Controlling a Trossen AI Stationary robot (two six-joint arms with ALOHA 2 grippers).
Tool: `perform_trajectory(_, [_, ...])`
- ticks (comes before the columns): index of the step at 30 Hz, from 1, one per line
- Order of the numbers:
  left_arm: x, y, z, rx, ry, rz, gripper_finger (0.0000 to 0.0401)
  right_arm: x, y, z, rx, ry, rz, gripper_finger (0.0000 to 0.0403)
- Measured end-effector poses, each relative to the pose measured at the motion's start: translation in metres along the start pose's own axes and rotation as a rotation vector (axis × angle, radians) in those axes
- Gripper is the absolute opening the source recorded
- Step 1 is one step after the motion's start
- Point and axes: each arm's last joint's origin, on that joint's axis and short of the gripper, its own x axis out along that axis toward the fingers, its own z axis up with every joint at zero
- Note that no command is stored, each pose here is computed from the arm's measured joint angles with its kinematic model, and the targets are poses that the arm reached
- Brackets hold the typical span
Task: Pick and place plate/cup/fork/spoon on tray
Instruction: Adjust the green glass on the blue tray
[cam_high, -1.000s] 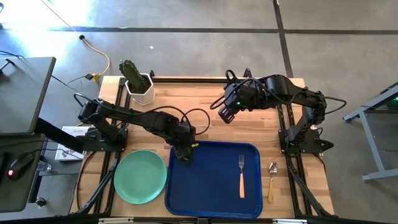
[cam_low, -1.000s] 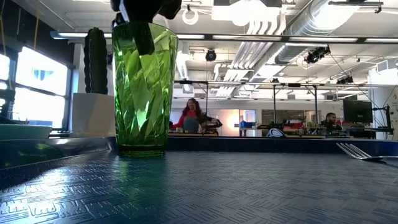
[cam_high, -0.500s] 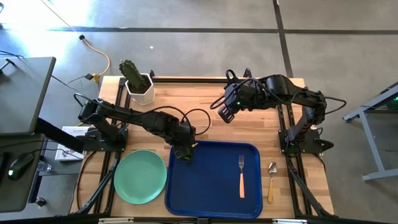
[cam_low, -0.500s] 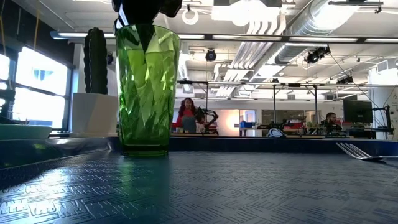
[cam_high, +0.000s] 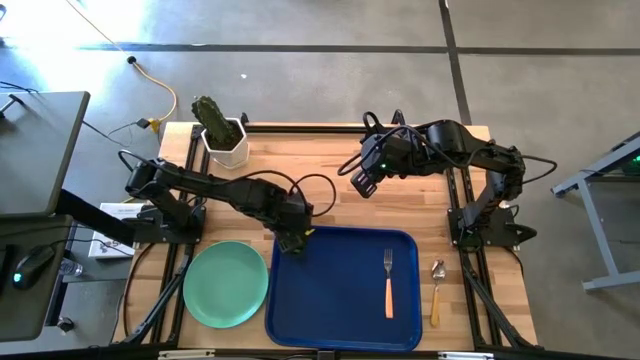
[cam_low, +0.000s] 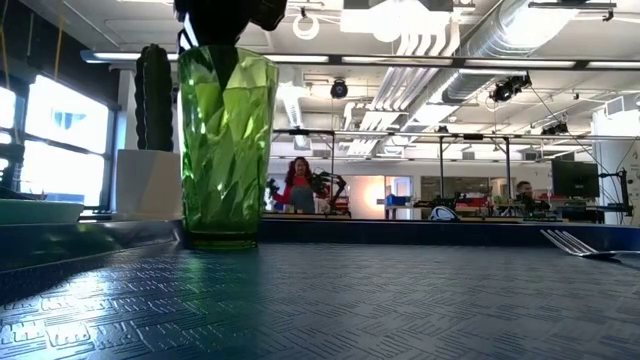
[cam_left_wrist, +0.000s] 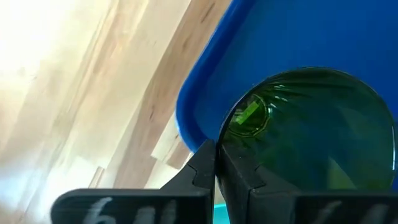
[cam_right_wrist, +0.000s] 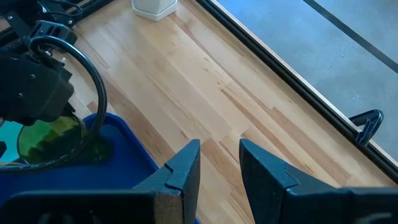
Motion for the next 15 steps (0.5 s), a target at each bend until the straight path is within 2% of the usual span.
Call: perform_trajectory(15, [0.0013, 0.0098, 0.0048, -0.013, 0.01, 0.027, 0.0009, 0.0, 0.0, 0.0, 0.0, -0.001, -0.001, 0.0103])
